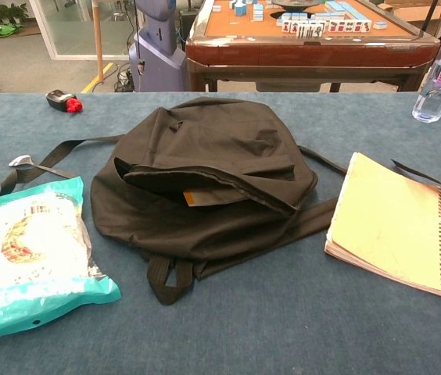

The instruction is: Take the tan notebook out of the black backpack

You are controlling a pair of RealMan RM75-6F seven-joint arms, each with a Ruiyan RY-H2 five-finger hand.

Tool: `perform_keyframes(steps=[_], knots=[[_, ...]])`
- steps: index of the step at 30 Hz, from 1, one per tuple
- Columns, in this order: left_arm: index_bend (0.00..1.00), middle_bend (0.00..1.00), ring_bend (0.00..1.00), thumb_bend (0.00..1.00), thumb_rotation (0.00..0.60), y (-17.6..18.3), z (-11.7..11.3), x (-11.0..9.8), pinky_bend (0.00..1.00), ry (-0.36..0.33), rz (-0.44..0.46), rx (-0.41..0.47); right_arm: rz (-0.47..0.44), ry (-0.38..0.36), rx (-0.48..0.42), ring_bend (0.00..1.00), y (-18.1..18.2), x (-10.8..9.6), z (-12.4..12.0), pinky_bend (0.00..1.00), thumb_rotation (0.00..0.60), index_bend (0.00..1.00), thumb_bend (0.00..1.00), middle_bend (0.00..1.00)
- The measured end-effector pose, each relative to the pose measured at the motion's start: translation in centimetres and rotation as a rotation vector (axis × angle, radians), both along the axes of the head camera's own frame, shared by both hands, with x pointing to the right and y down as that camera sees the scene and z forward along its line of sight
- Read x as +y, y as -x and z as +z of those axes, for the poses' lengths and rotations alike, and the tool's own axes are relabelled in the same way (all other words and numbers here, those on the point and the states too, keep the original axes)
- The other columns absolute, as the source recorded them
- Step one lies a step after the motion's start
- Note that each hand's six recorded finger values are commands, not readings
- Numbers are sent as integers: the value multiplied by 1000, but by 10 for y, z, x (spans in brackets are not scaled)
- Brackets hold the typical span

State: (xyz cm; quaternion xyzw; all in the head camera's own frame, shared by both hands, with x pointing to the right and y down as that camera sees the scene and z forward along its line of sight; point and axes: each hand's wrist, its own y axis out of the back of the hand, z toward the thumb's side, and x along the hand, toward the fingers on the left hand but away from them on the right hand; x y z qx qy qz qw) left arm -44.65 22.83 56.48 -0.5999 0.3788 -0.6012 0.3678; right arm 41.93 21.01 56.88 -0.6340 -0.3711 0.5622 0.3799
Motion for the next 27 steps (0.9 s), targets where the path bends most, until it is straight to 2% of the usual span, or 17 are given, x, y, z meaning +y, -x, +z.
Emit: perform_keyframes(steps=[7,13,22,27], knots=[[0,7,53,298,600,-6,1,-2,45,2,20,12,-89,45,-80,205,30,-10,11,254,600,248,197,261],[0,7,55,298,600,-10,0,-2,45,2,39,22,-204,92,-165,205,72,-27,24,254,600,248,192,270],[0,7,56,298,600,-23,-1,-3,45,5,82,37,-366,194,-309,205,157,-52,50,254,600,248,153,270],[0,7,56,298,600,-27,-1,-4,45,5,96,45,-444,270,-364,205,210,-63,72,254,600,248,136,270]])
